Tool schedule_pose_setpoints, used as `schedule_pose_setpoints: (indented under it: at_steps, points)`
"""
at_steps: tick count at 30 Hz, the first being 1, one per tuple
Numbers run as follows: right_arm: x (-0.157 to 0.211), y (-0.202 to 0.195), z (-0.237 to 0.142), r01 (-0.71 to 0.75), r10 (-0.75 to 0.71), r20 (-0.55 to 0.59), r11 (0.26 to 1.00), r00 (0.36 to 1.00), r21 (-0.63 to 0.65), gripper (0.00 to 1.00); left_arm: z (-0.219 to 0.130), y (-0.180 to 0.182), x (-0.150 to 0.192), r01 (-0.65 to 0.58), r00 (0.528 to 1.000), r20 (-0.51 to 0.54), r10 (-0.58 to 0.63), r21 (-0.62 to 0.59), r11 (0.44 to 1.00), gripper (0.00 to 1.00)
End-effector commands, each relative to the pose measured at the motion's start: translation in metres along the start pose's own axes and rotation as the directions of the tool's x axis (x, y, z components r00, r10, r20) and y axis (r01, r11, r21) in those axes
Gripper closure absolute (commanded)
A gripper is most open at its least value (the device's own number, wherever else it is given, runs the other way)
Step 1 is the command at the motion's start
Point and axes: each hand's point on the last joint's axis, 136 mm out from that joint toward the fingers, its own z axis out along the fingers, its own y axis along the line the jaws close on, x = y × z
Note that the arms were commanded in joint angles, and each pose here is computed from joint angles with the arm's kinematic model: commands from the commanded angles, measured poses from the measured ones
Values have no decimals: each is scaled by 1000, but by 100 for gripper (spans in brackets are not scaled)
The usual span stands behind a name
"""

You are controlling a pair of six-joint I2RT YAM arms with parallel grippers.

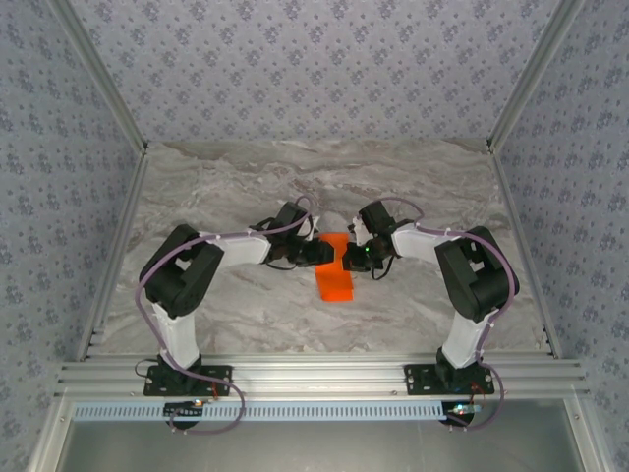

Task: Fold a paper plane with a square sheet of paper (fold left side to right side)
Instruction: Hold the square sheet of paper at the center of the table.

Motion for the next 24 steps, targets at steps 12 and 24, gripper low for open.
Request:
schedule_pose_setpoints:
  at_steps: [12,24]
  points:
    - [-18,27,-25,62,-53,65,988,996,-141,100,12,34,29,50,998,-42,-55,-125,991,70]
    - [-64,30,-7,41,-24,99,983,995,-177,100,14,34,31,49,997,-47,-56,-136,990,70]
